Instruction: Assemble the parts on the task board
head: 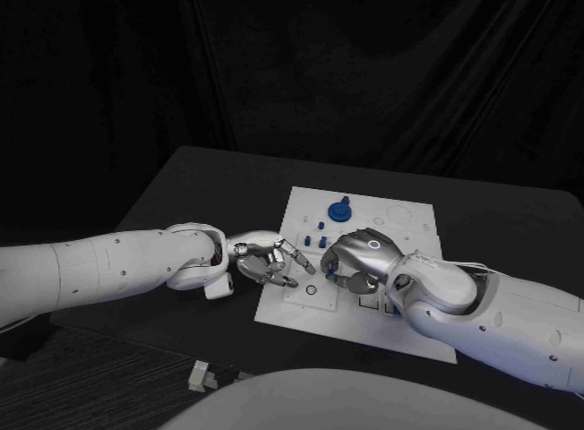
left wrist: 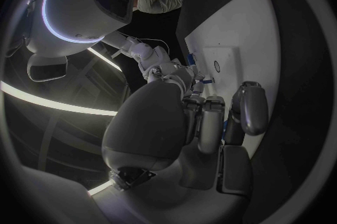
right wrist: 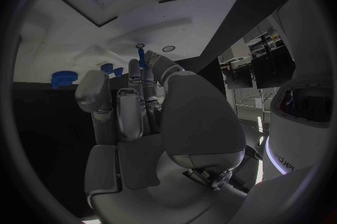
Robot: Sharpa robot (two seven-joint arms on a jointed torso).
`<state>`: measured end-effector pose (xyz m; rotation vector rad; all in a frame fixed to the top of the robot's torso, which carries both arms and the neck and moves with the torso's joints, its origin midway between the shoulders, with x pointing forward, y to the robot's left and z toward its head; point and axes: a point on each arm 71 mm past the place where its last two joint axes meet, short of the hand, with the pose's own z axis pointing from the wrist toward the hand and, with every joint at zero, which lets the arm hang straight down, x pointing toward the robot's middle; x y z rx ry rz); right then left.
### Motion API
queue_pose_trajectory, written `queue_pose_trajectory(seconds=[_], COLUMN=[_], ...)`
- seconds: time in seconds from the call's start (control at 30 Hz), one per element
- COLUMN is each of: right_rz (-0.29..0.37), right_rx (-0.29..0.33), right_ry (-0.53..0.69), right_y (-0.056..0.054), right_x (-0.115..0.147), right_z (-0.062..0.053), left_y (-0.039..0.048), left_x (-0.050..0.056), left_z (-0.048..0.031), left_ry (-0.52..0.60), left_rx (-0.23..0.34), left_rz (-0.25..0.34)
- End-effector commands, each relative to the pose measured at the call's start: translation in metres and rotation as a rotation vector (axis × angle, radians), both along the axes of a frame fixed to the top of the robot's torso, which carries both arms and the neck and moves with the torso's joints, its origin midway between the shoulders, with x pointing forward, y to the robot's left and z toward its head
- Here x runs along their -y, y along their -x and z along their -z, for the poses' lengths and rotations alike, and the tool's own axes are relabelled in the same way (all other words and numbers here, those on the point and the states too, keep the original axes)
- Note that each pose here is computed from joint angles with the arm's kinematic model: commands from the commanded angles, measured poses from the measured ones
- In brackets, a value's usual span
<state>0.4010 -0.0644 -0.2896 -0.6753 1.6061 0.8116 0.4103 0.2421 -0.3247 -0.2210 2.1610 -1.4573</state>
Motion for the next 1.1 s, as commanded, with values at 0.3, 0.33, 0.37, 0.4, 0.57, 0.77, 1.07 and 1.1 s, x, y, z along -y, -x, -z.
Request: queue_pose_trajectory(seconds=[0.3, 0.33, 0.37, 0.4, 0.57, 0.77, 1.07, 1.1], right_rz=[0.01, 0.01, 0.01, 0.01, 0.01, 0.011, 0.013, 0.015], right_rx=[-0.011, -0.011, -0.012, -0.013, -0.016, -0.022, -0.032, -0.033], right_ry=[0.026, 0.027, 0.029, 0.03, 0.035, 0.04, 0.047, 0.049], right_y=[-0.001, -0.001, -0.001, -0.001, -0.001, -0.001, 0.0, 0.0], right_x=[0.001, 0.001, 0.001, 0.001, 0.001, 0.0, 0.001, 0.001], right_z=[0.005, 0.005, 0.006, 0.006, 0.007, 0.01, 0.014, 0.014], left_y=[0.0016, 0.0016, 0.0016, 0.0016, 0.0017, 0.0018, 0.0019, 0.0018], left_x=[0.0, 0.0, 0.0, 0.0, 0.0, 0.0, -0.001, -0.001], left_z=[-0.0005, -0.0005, -0.0005, -0.0005, -0.0006, -0.0007, -0.0006, -0.0005], left_ry=[0.012, 0.012, 0.012, 0.012, 0.012, 0.013, 0.012, 0.012], left_rx=[-0.005, -0.005, -0.005, -0.005, -0.005, -0.005, -0.007, -0.008], left_rz=[0.005, 0.005, 0.005, 0.005, 0.005, 0.005, 0.006, 0.006])
